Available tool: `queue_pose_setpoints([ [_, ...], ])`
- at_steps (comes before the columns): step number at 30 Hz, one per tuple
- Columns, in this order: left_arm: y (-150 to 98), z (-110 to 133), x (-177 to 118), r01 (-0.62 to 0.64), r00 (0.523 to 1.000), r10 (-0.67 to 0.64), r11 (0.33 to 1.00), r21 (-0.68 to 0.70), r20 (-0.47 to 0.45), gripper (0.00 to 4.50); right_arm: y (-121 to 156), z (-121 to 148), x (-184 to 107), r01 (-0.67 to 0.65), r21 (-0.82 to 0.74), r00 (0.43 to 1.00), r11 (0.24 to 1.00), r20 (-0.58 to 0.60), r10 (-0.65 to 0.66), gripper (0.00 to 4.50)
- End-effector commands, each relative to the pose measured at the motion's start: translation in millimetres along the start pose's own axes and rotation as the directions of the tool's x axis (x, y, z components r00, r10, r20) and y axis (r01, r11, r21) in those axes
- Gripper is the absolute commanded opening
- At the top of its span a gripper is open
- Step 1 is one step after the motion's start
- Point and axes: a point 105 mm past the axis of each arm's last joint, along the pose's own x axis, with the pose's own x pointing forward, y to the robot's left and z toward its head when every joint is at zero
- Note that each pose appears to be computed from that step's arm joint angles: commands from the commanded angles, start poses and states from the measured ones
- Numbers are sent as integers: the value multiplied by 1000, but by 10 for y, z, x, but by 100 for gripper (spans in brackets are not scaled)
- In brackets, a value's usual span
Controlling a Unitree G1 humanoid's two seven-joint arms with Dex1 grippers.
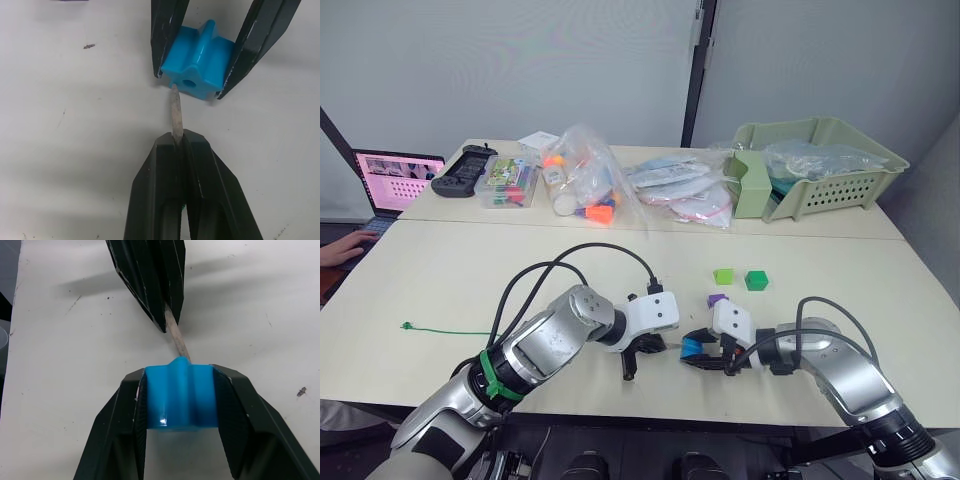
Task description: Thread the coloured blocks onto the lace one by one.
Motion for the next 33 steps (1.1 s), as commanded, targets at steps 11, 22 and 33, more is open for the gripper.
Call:
queue_pose_setpoints([
  [11,-49,127,-45,26,999,-27,998,51,19,0,45,-9,35,-10,2,1000,1000,-10,10,137],
  [22,-42,119,-59,18,1000,-19,999,41,17,0,37,-12,31,-8,2,1000,1000,-12,8,137],
  [33,-58,164,-86,22,998,-24,998,55,50,0,57,-21,52,-19,4,1000,1000,-15,19,137],
])
